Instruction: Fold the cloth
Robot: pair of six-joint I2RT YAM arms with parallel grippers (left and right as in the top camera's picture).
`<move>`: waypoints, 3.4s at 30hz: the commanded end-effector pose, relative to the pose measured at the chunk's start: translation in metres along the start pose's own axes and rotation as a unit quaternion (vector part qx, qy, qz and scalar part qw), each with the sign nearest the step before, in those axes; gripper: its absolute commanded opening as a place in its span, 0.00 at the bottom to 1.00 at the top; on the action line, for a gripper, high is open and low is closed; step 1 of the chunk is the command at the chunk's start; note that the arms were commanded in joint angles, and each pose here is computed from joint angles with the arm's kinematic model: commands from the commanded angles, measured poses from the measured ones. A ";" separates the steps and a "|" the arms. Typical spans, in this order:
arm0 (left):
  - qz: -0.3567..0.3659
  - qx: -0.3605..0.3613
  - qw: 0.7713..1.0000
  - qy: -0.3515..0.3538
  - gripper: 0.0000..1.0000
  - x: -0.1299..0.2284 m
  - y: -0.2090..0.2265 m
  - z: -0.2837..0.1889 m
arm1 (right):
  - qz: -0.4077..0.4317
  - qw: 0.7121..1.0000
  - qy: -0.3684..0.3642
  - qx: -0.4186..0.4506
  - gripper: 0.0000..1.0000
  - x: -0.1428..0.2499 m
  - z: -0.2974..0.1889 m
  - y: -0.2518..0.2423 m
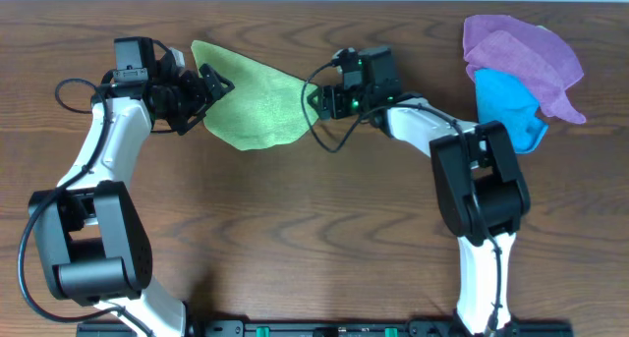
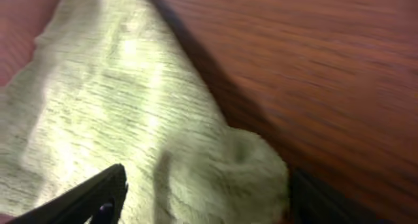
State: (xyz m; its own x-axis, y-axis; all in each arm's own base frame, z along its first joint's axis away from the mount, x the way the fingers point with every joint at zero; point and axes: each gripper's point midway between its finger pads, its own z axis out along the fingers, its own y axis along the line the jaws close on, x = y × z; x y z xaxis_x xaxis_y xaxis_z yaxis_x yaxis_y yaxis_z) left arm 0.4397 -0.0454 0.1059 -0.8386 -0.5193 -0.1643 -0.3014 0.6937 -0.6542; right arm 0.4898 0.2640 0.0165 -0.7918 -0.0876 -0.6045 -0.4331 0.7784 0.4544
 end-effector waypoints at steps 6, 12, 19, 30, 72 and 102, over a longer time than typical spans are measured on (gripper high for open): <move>0.008 0.006 1.000 0.001 0.95 -0.002 -0.001 -0.002 | 0.034 0.998 0.056 -0.024 0.29 0.043 0.025 0.019; 0.008 0.006 1.000 0.000 0.95 -0.002 -0.001 -0.002 | 0.056 0.996 0.058 -0.037 0.01 0.024 -0.007 0.036; 0.008 0.008 1.000 0.002 0.95 -0.002 -0.002 -0.002 | 0.040 0.998 0.033 -0.046 0.01 -0.017 -0.082 0.087; 0.008 0.021 1.000 0.010 0.95 0.001 -0.006 -0.002 | 0.042 0.999 -0.023 -0.004 0.64 -0.046 -0.163 0.123; 0.008 0.002 0.999 0.047 0.95 0.020 0.004 -0.003 | -0.080 0.963 0.236 0.103 0.68 0.102 -0.071 0.068; 0.012 0.001 0.999 0.050 0.95 0.022 0.005 -0.003 | -0.082 0.965 0.220 0.120 0.01 0.099 -0.056 0.057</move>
State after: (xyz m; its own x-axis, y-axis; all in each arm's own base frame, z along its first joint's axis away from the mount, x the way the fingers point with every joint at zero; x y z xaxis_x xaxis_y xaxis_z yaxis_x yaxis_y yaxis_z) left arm 0.4175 -0.0530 0.0998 -0.8815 -0.4623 -0.0958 -0.2962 0.6996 -0.6503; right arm 0.3652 0.2632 0.0219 -0.8503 -0.4289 -0.3049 -0.4949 0.8487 0.1863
